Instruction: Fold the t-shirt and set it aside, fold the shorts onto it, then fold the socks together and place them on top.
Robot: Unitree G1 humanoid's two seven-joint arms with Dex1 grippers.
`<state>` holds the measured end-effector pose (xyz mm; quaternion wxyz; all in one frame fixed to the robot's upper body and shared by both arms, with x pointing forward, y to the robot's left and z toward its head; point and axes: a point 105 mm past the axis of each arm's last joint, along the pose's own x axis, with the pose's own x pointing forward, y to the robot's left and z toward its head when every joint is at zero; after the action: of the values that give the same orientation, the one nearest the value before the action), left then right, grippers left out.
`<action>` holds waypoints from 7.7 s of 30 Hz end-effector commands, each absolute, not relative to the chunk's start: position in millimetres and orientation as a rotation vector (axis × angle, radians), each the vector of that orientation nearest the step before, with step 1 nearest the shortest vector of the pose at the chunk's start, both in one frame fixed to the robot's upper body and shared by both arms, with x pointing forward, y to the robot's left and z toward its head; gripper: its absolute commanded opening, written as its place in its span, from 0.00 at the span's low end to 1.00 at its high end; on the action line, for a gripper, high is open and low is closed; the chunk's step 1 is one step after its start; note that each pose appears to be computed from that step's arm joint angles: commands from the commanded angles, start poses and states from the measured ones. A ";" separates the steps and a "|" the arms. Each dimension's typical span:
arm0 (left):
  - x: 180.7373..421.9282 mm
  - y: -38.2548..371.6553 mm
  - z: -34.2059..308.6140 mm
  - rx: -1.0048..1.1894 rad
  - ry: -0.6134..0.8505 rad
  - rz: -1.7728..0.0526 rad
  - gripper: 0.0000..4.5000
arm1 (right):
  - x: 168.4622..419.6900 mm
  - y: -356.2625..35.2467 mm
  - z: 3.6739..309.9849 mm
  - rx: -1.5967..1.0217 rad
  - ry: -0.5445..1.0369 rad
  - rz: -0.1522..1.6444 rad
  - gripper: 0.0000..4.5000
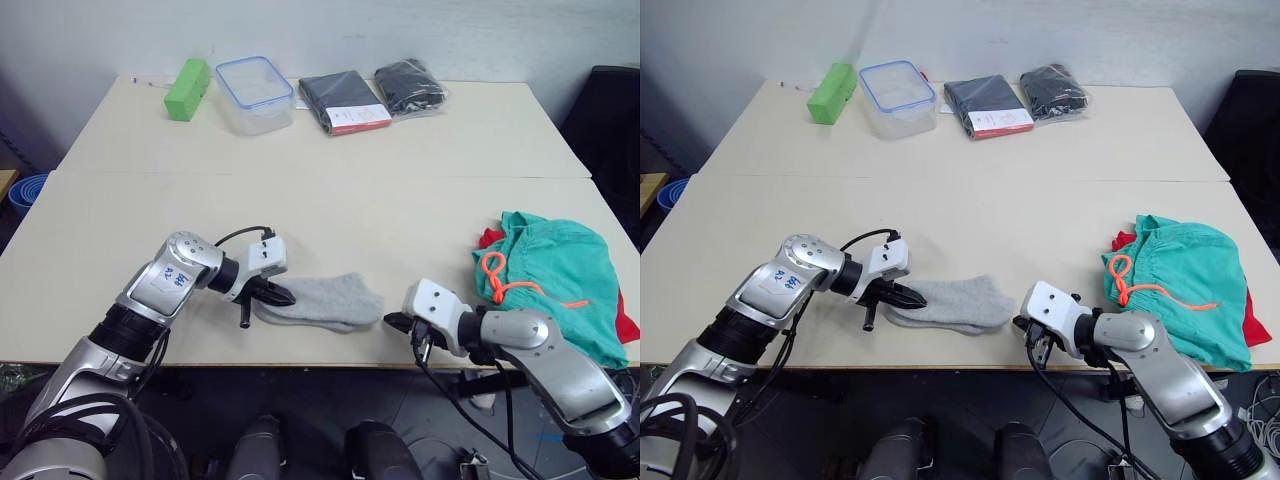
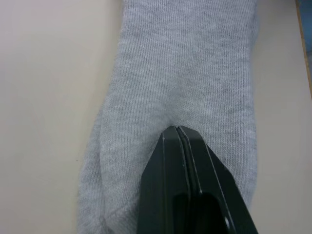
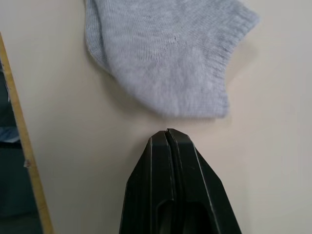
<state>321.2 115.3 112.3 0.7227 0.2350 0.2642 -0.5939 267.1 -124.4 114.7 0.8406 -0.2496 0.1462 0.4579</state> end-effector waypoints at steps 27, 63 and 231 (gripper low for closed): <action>328.2 94.3 129.1 0.415 0.549 -1.236 0.00 | 317.4 -101.7 134.7 -0.692 0.168 1.110 0.00; 324.9 93.5 104.6 0.613 0.534 -1.311 0.00 | 264.7 -88.6 86.0 0.718 0.738 0.714 0.99; 324.3 97.4 156.4 0.739 0.030 -1.656 0.09 | 320.7 -82.8 100.4 -0.760 0.161 1.055 0.00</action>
<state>323.4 101.3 141.7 0.6074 0.3265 0.0379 -0.7232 316.3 -67.8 107.3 0.7877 -0.3421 0.0486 0.5100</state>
